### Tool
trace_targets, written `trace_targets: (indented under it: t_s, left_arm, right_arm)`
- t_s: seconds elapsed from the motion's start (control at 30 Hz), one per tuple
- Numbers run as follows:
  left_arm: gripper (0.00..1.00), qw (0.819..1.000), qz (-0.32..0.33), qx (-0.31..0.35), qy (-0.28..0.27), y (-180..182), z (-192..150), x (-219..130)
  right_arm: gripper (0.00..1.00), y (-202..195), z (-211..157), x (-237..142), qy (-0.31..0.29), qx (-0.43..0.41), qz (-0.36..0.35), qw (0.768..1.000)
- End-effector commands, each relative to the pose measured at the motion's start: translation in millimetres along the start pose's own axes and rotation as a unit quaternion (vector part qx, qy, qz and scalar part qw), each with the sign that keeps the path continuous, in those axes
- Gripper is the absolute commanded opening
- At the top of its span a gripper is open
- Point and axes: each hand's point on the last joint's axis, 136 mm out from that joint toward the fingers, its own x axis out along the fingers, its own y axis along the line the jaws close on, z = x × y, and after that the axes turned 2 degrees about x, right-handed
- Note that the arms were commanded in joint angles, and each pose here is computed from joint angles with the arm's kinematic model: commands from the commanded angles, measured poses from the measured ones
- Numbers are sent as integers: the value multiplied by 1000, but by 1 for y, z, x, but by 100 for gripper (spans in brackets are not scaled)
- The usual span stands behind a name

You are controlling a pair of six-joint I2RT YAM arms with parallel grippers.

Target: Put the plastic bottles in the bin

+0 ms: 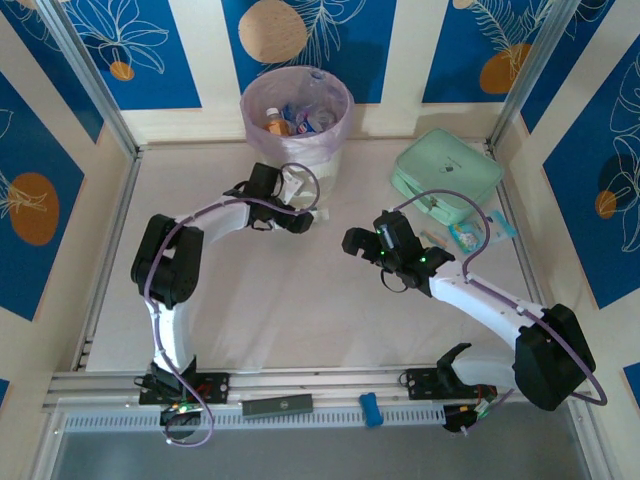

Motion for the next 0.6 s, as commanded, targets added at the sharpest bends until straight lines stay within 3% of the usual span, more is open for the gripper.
trace_targets:
  t_s: [0.0,0.23,0.57]
  left_arm:
    - [100,999,-2,5,36,-15,-18,-3]
    - [100,998,9,5,55,-36,-34,-8]
    - [98,996,34,-4,81,-26,-36,13]
  right_arm:
    - [99,6,12,-5,-16,4,4,1000]
    - [99,12,13,4,-5,4,12,1000]
    - [99,14,15,2,-4,1,15,1000]
